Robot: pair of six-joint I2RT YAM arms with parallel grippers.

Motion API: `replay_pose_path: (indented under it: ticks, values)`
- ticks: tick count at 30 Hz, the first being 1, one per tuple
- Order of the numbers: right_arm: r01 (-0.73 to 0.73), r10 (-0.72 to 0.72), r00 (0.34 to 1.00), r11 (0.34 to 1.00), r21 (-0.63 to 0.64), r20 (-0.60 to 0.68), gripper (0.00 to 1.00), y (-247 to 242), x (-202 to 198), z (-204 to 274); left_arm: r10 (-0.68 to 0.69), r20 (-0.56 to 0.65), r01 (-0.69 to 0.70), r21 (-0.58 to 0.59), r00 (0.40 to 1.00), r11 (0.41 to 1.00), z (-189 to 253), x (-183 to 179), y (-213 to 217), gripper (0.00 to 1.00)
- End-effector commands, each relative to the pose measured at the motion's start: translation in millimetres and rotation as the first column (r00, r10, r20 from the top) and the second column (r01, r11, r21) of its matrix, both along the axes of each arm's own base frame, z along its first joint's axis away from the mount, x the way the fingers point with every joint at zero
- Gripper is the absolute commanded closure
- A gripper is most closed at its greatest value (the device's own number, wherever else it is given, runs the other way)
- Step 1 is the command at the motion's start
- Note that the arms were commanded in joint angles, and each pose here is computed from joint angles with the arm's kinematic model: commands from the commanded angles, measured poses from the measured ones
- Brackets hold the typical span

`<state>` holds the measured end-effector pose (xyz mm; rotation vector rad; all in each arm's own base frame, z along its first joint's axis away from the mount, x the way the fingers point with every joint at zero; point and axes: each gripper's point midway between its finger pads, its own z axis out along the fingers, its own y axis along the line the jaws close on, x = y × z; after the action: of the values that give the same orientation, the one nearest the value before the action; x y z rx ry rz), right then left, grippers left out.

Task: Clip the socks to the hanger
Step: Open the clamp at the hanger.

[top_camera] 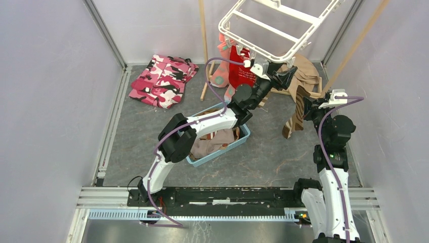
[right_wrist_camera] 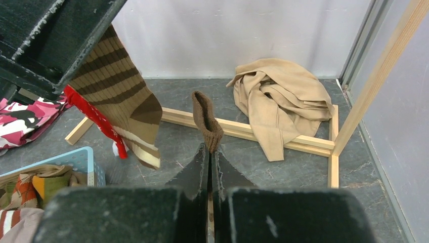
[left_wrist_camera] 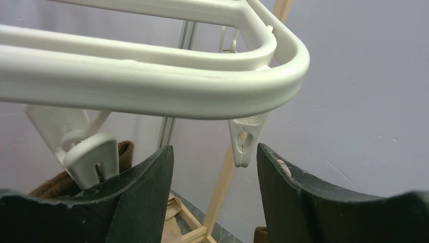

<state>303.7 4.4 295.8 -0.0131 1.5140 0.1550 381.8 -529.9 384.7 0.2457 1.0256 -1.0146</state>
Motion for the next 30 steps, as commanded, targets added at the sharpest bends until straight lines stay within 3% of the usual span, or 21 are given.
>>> replay_pose_path:
  ticks: [1, 14, 30]
  values:
    - [-0.006, 0.007, 0.999, 1.000, -0.011, 0.038, 1.00, 0.7, 0.8, 8.6, -0.005, 0.089, 0.013, -0.092, 0.996, 0.996, 47.2, -7.2, 12.5, 0.34]
    - [-0.009, 0.009, 0.999, 1.000, -0.013, 0.033, 1.00, 1.1, 0.8, 5.3, -0.032, 0.123, 0.046, -0.112, 0.992, 0.993, 61.5, -14.0, 12.5, 0.40]
    - [-0.010, 0.010, 0.999, 1.000, -0.012, 0.035, 1.00, 1.4, 0.3, 4.9, -0.033, 0.131, 0.053, -0.147, 0.991, 0.988, 76.1, -13.5, 13.3, 0.41]
